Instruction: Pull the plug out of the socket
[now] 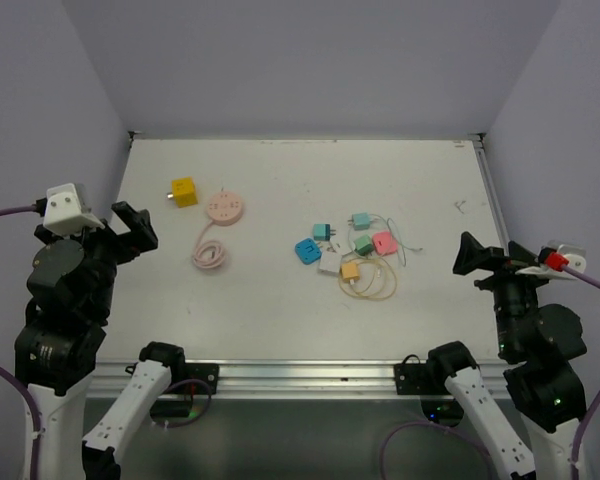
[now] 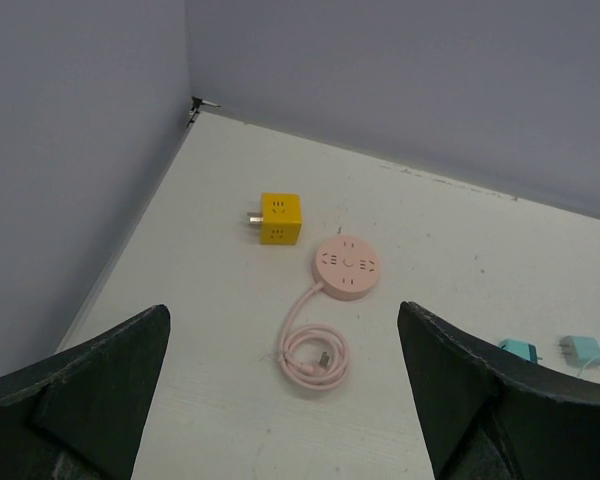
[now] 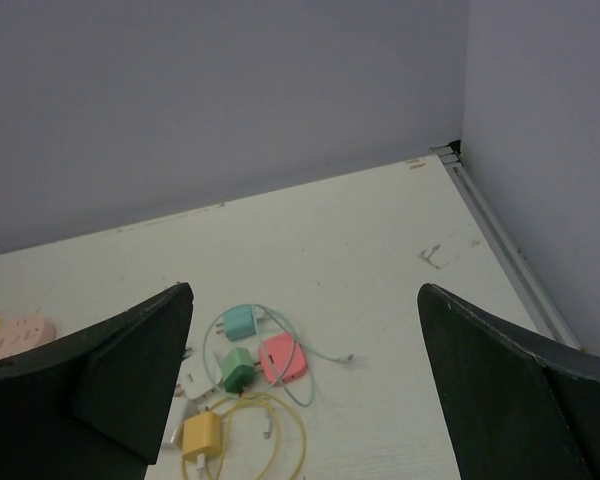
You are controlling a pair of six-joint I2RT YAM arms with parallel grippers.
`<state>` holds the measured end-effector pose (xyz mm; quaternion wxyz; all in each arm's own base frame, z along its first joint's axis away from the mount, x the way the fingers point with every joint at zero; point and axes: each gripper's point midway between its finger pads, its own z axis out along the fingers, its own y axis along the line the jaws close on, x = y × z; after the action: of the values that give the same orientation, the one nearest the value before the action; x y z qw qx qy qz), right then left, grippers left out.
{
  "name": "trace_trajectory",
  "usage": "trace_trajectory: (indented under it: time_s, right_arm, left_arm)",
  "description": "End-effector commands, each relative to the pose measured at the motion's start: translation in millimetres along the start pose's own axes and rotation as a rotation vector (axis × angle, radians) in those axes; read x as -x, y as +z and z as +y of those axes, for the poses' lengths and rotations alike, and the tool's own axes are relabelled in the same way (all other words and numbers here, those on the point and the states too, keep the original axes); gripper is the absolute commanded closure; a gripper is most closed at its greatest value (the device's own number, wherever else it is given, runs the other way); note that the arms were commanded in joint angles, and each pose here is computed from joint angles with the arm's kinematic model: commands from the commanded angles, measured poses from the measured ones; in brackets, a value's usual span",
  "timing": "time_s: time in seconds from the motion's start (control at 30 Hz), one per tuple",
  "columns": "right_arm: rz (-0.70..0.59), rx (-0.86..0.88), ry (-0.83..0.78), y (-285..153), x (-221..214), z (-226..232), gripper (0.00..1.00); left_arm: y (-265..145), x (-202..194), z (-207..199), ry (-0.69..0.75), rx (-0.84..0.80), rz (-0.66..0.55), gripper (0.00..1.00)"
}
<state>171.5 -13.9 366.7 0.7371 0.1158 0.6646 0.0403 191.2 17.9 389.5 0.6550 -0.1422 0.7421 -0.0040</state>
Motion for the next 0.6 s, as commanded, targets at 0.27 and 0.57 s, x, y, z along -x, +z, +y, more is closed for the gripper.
trace_trajectory:
  time_s: [0.27,0.57]
  right_arm:
    - [-0.048,0.018,0.028,-2.7,-8.6,-1.1,0.01]
    - [-0.034,0.025,0.022,0.2,-13.4,1.0,0.01]
  left_arm:
    - [2.3,-22.6,7.7,0.003,0.028,0.034,0.01]
    - [4.1,-29.3,12.0,0.006,0.049,0.039,0.0]
